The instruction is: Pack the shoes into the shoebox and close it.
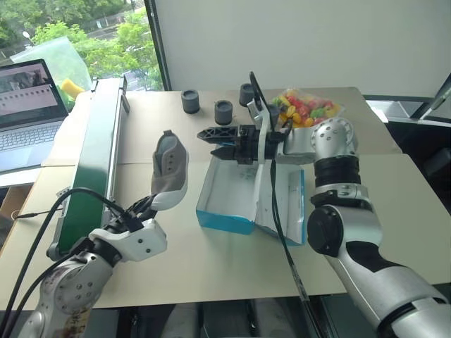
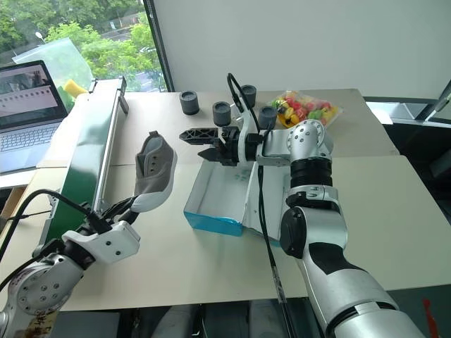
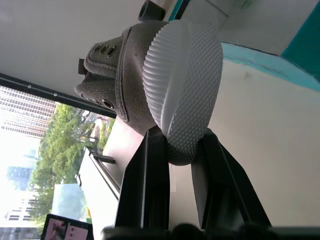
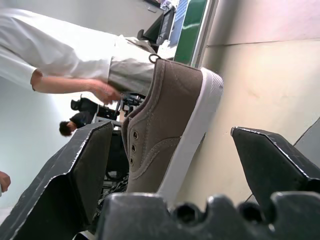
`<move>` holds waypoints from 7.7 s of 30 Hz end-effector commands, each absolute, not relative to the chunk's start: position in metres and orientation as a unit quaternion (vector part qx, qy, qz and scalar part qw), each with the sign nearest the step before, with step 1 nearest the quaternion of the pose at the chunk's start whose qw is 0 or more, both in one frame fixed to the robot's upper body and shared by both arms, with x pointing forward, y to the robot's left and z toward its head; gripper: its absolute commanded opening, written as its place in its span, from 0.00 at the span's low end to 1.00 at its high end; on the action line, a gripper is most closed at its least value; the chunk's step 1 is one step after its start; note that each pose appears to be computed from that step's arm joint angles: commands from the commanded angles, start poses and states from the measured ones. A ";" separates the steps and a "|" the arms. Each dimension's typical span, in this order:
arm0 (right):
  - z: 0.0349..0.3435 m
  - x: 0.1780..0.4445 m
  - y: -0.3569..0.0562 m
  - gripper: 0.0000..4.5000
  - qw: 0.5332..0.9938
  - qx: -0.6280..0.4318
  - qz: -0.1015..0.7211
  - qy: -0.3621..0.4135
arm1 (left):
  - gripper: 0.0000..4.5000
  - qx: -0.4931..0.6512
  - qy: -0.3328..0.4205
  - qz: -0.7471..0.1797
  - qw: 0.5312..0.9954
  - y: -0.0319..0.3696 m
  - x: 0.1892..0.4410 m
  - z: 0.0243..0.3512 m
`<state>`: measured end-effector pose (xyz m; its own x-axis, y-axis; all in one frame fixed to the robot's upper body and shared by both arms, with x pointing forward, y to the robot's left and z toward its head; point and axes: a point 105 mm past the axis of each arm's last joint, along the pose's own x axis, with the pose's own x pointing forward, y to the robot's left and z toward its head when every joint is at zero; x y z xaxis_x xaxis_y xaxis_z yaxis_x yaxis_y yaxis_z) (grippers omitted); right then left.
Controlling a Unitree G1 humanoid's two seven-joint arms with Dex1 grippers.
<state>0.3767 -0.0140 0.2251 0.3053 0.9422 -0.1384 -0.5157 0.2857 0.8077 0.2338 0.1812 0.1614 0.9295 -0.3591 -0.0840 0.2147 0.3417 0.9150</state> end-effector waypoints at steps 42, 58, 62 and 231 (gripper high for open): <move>0.259 0.361 0.027 0.14 0.648 0.453 0.535 0.299 | 0.64 0.387 -0.100 -0.213 0.891 0.155 0.240 0.180; 0.253 0.407 -0.035 0.14 0.789 0.433 0.353 0.255 | 0.64 0.022 0.017 -0.358 0.933 0.157 0.229 0.194; 0.229 0.408 -0.056 0.14 0.845 0.347 0.276 0.300 | 0.64 0.036 0.061 -0.399 0.914 0.173 0.226 0.197; 0.211 0.338 0.019 1.00 0.879 -0.043 0.474 -0.022 | 0.62 0.124 -0.131 0.206 0.962 0.288 0.303 0.218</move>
